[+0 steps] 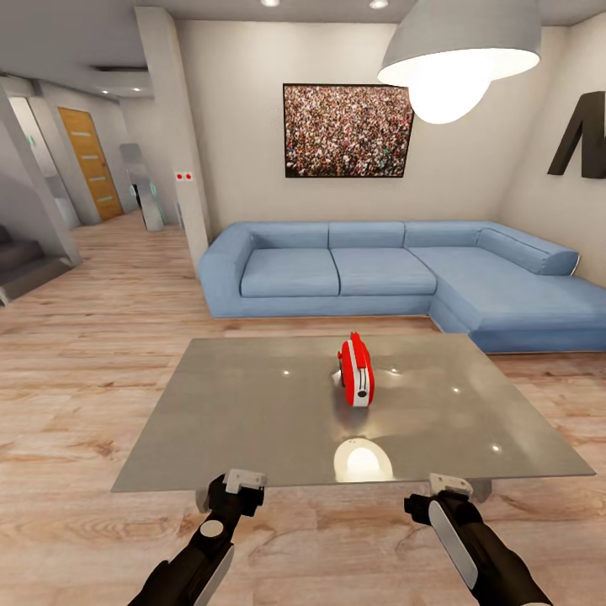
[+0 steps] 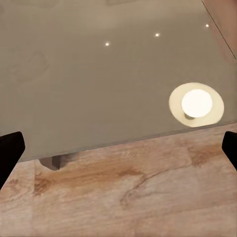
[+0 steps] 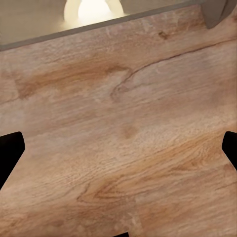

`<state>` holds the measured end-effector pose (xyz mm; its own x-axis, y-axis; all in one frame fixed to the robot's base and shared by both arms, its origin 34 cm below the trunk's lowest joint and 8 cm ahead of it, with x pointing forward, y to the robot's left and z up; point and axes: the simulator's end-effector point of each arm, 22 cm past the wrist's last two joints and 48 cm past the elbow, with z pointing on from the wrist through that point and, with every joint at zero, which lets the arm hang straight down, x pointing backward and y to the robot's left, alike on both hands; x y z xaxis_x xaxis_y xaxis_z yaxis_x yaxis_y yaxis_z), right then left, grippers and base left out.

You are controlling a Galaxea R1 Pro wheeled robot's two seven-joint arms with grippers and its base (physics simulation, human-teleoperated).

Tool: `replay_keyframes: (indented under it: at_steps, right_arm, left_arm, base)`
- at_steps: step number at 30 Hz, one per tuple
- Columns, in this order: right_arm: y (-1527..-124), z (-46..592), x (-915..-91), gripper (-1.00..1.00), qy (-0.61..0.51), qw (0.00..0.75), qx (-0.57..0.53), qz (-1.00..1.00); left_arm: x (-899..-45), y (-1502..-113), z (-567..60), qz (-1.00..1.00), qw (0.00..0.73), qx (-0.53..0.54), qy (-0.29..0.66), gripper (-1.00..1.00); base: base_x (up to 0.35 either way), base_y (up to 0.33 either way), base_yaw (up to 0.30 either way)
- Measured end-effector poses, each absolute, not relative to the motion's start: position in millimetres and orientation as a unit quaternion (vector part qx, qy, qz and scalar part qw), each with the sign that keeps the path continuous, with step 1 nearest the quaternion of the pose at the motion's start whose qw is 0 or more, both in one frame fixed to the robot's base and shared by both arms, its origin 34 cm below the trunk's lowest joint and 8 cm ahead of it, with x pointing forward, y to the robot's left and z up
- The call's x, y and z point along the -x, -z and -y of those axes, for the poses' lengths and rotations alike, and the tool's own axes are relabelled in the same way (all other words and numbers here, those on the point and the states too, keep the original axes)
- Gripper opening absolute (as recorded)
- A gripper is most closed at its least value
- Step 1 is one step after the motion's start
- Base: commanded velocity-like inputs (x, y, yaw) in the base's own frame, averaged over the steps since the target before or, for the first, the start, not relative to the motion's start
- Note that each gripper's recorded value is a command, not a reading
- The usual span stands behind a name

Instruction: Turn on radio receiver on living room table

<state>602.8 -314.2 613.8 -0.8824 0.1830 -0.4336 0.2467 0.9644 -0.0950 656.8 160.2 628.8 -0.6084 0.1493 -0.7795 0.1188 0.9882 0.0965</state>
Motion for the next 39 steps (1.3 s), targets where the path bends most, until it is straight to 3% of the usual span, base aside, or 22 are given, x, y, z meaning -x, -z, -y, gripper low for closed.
replay_keyframes:
  at_steps: [18,39]
  right_arm:
    - [-553.5,326.0,-560.4,1.00,0.074,0.199,-0.105,-0.972]
    - [-487.0,338.9,-476.7,1.00,0.072,0.200,-0.103,-0.972]
  left_arm:
    - [-609.6,-573.8,-185.5,-0.911,0.403,-0.078,-0.035,1.00]
    - [-472.0,-491.9,-249.9,-0.941,0.318,-0.090,-0.072,1.00]
  base:
    - [0.000,0.000,0.000]
    - [0.000,0.000,0.000]
